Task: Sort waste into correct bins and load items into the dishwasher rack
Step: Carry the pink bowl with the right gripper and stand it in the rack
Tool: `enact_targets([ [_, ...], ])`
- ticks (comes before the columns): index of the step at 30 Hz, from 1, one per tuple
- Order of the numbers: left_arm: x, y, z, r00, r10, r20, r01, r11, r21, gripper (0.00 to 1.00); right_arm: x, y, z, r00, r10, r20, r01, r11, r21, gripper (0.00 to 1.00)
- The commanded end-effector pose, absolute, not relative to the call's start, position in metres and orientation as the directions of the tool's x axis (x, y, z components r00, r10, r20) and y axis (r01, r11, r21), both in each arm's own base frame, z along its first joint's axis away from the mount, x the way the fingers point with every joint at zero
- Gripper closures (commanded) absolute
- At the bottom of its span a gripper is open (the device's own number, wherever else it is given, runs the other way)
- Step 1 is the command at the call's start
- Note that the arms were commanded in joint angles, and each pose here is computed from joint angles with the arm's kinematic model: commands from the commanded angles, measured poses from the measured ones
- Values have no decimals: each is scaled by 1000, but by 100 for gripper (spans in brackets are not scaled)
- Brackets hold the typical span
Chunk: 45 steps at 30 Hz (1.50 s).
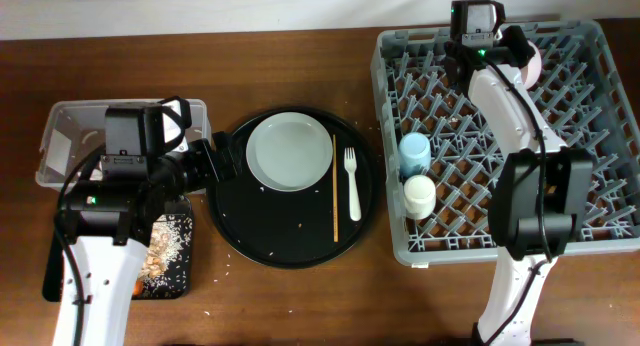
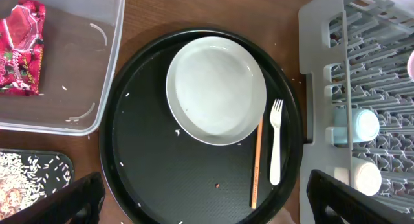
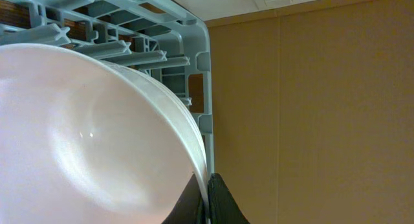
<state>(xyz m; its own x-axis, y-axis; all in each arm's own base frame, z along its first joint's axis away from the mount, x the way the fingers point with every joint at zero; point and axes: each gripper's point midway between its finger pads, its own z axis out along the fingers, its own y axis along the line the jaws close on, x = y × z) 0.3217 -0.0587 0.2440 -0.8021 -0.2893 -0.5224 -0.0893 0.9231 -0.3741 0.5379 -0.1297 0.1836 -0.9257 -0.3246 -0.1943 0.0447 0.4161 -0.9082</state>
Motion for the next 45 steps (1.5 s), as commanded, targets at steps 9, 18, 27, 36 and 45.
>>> enact_targets([
  [9,323,-58,255,-787,-286,-547,-72,923,-379,1,520,-186,195,-937,-347,-25,-113,372,-921,96],
  [18,323,-58,255,-787,-286,-547,-72,923,-379,1,523,-194,176,-932,-361,35,-170,350,-921,96],
  [27,323,-58,255,-787,-286,-547,-72,923,-379,1,520,-157,162,-931,-364,4,-161,402,-901,96],
  [36,323,-58,255,-787,-286,-547,-72,923,-379,1,534,-168,198,-930,-366,30,-132,257,-957,96],
  [45,323,-58,255,-787,-286,-547,-72,923,-379,1,530,-172,175,-941,-322,103,-182,223,-958,96],
])
